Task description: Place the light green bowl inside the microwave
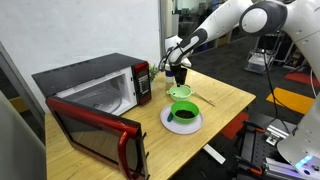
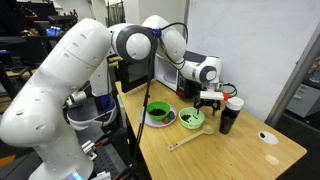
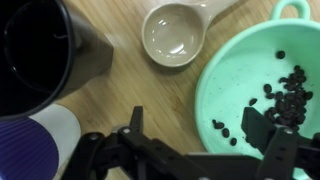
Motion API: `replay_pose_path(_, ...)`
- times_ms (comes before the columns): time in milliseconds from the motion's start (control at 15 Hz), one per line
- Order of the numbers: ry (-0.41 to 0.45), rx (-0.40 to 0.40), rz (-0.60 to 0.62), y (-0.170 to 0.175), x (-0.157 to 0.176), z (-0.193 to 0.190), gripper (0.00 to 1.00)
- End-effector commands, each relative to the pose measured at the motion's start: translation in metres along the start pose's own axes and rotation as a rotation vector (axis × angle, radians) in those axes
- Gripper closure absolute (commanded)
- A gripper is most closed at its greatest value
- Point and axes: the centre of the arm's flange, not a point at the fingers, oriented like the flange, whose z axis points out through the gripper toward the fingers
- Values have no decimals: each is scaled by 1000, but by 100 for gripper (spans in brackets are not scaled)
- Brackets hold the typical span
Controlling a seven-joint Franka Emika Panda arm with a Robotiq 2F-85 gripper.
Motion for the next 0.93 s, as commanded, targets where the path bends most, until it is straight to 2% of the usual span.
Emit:
replay_pose_path(0,60,31,-52,5,-6,12,0)
replay_pose_path(333,77,52,-87,4,-7,26,0)
replay_pose_path(867,102,38,-113,3,-1,36,0)
